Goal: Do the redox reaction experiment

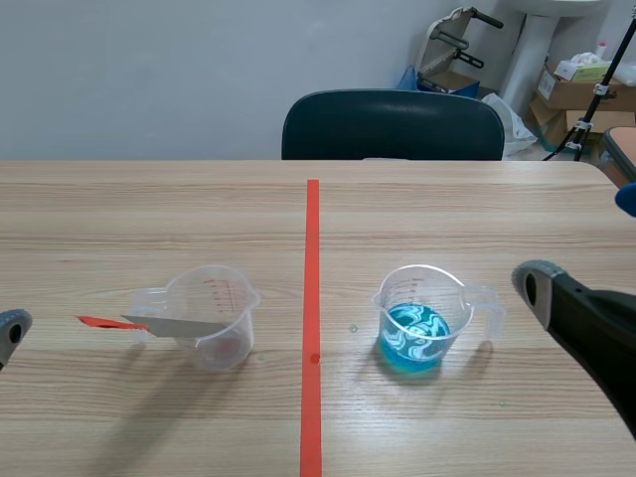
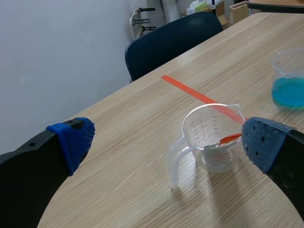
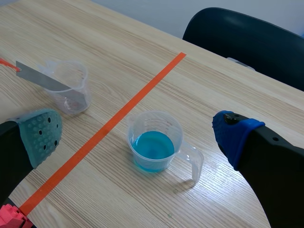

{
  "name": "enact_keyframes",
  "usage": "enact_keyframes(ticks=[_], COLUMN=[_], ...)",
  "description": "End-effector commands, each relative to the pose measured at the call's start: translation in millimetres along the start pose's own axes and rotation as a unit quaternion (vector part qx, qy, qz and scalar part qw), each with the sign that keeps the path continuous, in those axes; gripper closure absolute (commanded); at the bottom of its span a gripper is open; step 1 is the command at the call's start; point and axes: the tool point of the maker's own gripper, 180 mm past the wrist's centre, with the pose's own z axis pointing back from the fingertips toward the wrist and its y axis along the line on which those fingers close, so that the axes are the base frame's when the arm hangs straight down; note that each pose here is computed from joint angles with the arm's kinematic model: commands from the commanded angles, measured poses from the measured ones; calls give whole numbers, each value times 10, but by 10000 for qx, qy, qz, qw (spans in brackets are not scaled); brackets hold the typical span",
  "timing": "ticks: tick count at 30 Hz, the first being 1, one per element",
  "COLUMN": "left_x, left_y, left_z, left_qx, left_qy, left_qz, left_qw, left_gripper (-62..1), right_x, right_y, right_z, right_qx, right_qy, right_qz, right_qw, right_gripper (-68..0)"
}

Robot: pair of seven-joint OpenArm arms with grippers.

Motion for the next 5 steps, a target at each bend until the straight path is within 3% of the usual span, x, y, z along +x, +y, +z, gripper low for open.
enact_keyframes(ticks=[1,5], left_x=[76,77], left_y=[15,15], left_z=[-23,-23], left_qx=[54,54], left_qy=[-162,-164], left_qz=[-5,-5], left_qw=[9999,9999], left_gripper=[-623,-623], right_x=[126,126], right_y=[-5,-5], right_z=[-15,-15], right_qx=[-10,-10], right_qy=[-205,-205], right_qz=[40,40], right_qw=[9998,9998], right_gripper=[-679,-679])
